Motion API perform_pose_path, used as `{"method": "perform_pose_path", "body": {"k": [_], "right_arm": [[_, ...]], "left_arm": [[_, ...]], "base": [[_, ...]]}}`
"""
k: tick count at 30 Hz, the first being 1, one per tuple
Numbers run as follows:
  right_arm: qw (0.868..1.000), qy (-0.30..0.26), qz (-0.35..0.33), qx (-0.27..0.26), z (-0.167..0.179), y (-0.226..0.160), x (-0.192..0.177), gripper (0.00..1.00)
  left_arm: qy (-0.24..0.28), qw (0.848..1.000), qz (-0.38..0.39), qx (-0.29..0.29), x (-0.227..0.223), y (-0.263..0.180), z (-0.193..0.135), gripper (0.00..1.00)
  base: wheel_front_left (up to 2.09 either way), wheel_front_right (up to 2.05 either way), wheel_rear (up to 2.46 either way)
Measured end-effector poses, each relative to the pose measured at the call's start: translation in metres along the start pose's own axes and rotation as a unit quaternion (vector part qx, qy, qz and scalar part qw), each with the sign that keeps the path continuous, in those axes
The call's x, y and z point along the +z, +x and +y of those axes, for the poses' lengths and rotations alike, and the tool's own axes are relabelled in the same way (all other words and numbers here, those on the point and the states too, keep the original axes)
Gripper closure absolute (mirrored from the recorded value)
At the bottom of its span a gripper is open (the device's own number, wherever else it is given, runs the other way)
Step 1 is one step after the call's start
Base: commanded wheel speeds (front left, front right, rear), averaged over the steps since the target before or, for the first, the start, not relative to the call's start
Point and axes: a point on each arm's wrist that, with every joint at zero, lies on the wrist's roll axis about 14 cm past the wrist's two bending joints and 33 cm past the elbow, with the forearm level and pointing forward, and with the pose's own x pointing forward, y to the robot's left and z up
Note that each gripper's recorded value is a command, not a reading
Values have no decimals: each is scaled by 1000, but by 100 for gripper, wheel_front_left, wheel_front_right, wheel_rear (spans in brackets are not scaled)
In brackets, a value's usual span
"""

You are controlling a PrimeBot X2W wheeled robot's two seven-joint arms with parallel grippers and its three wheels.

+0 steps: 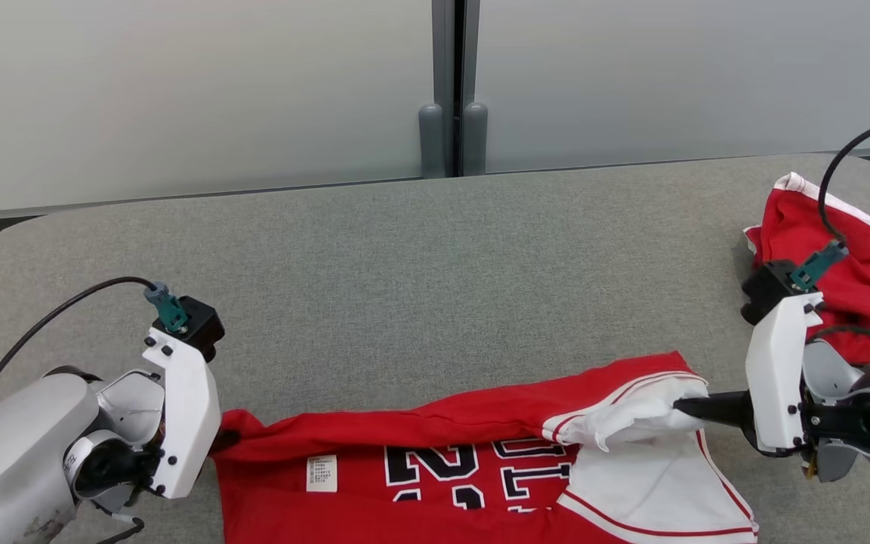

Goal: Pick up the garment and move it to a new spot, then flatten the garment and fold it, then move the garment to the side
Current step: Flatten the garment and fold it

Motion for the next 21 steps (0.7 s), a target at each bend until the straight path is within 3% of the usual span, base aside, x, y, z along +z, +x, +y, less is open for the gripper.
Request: {"method": "perform_pose_path", "body": {"k": [18,20,21], "right_arm": [[999,19,38,-1,-7,4,-46,100],[999,22,41,2,-6,5,-49,100],[999,22,42,3,-5,6,-51,100]], "left_arm": [[-10,999,38,-13,-27,12,-6,100],[-12,999,43,-15,-31,13,-8,93],[-14,999,47,-17,-34,14,-8,80]], "base": [[0,0,0],[0,0,0],[0,0,0]]}}
